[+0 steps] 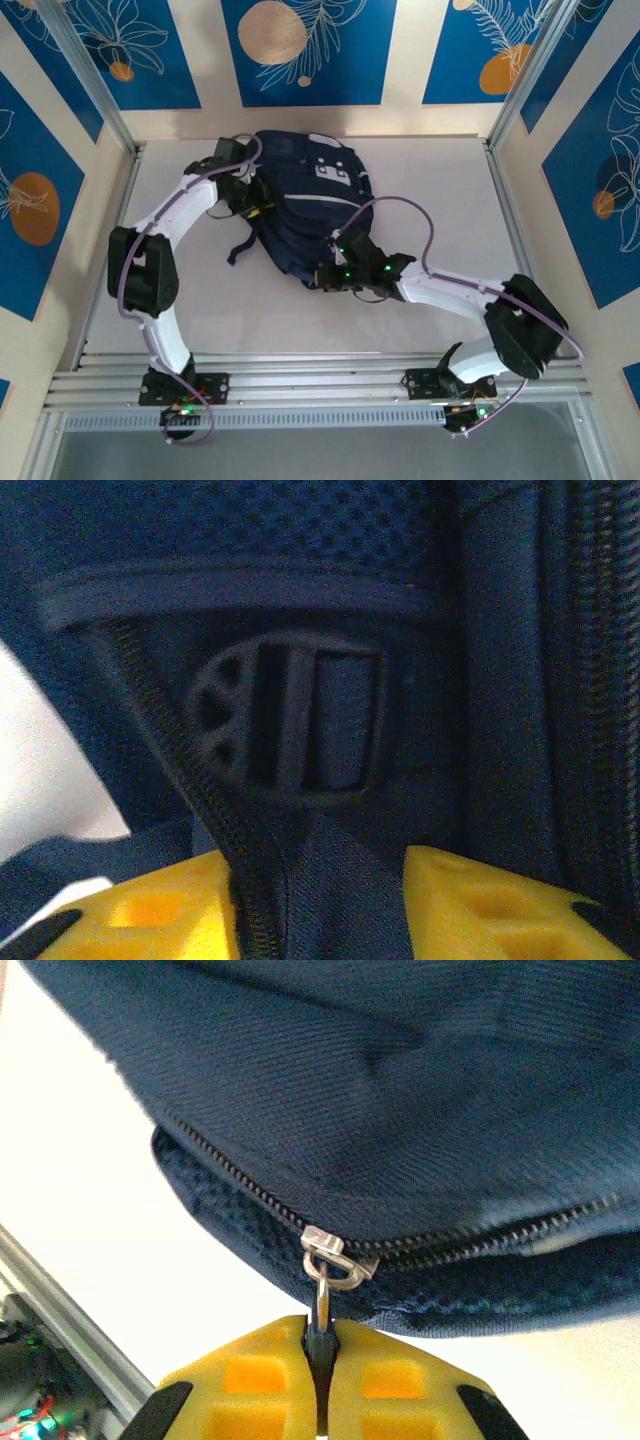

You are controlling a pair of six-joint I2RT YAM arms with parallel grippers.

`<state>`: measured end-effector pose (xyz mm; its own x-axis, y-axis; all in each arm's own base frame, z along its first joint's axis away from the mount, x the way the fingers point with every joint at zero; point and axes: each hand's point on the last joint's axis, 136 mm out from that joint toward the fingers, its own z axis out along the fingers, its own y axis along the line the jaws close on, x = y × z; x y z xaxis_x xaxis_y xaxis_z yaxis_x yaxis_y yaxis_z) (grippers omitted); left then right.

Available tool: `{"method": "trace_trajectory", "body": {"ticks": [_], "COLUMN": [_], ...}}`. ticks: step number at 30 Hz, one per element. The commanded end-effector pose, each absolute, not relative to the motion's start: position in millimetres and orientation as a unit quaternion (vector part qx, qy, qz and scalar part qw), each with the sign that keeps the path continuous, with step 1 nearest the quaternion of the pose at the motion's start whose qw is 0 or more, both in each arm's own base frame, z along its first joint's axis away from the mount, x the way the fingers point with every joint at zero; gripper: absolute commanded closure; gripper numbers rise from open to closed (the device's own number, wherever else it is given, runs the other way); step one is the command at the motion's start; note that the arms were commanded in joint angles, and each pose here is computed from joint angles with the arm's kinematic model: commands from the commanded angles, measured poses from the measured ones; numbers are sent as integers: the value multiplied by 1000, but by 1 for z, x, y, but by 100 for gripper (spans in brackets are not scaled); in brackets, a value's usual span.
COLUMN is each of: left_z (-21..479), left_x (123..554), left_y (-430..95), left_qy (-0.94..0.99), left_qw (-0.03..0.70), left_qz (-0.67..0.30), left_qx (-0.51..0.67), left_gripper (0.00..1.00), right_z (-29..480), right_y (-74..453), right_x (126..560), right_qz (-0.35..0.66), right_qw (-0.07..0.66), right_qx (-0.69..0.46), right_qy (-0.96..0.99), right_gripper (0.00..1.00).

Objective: Pack the student bag

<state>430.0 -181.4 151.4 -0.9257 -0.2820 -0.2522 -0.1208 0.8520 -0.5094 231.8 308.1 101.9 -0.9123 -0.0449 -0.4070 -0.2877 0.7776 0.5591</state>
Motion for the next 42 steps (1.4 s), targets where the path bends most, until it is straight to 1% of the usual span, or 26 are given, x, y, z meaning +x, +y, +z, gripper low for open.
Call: {"method": "trace_trajectory", "body": {"ticks": [1,2,6,10,11,14,17,20,26,30,31,35,37,42], "left_z": [197,199,193,184,174,156,147,139,131,119,113,101,106,126], "left_x": [440,432,390,343,332,311,306,311,332,338,338,340,342,349], "left_y": [-174,-167,-144,-146,-148,-153,-154,-157,-165,-176,-178,-172,-165,-144], "left_qy": [937,937,933,915,911,892,882,883,881,881,882,886,891,891], "left_qw": [229,234,227,210,197,180,183,181,191,180,173,174,186,214], "left_qz": [-248,-241,-243,-297,-311,-352,-368,-366,-369,-380,-380,-361,-341,-314], "left_qx": [-90,-100,-141,-172,-184,-218,-232,-232,-225,-219,-219,-232,-235,-248], "left_gripper": [46,43,40,36,36,34,32,31,34,43,49,88,100,100], "right_z": [117,119,119,114,114,116,117,118,121,122,122,112,104,80], "right_y": [351,362,397,413,414,418,417,418,421,420,418,405,391,336], "right_x": [225,229,238,243,244,242,241,237,232,234,234,235,235,234], "right_qz": [375,388,415,423,425,432,433,434,434,431,430,401,372,295], "right_qw": [158,155,131,113,112,108,107,104,103,105,105,106,110,132], "right_qx": [-104,-103,-102,-98,-96,-98,-98,-100,-114,-111,-110,-107,-105,-77], "right_qy": [907,903,895,894,893,890,890,889,887,889,890,904,916,943], "right_gripper": [100,100,100,100,100,100,100,100,100,100,100,100,100,100]}}
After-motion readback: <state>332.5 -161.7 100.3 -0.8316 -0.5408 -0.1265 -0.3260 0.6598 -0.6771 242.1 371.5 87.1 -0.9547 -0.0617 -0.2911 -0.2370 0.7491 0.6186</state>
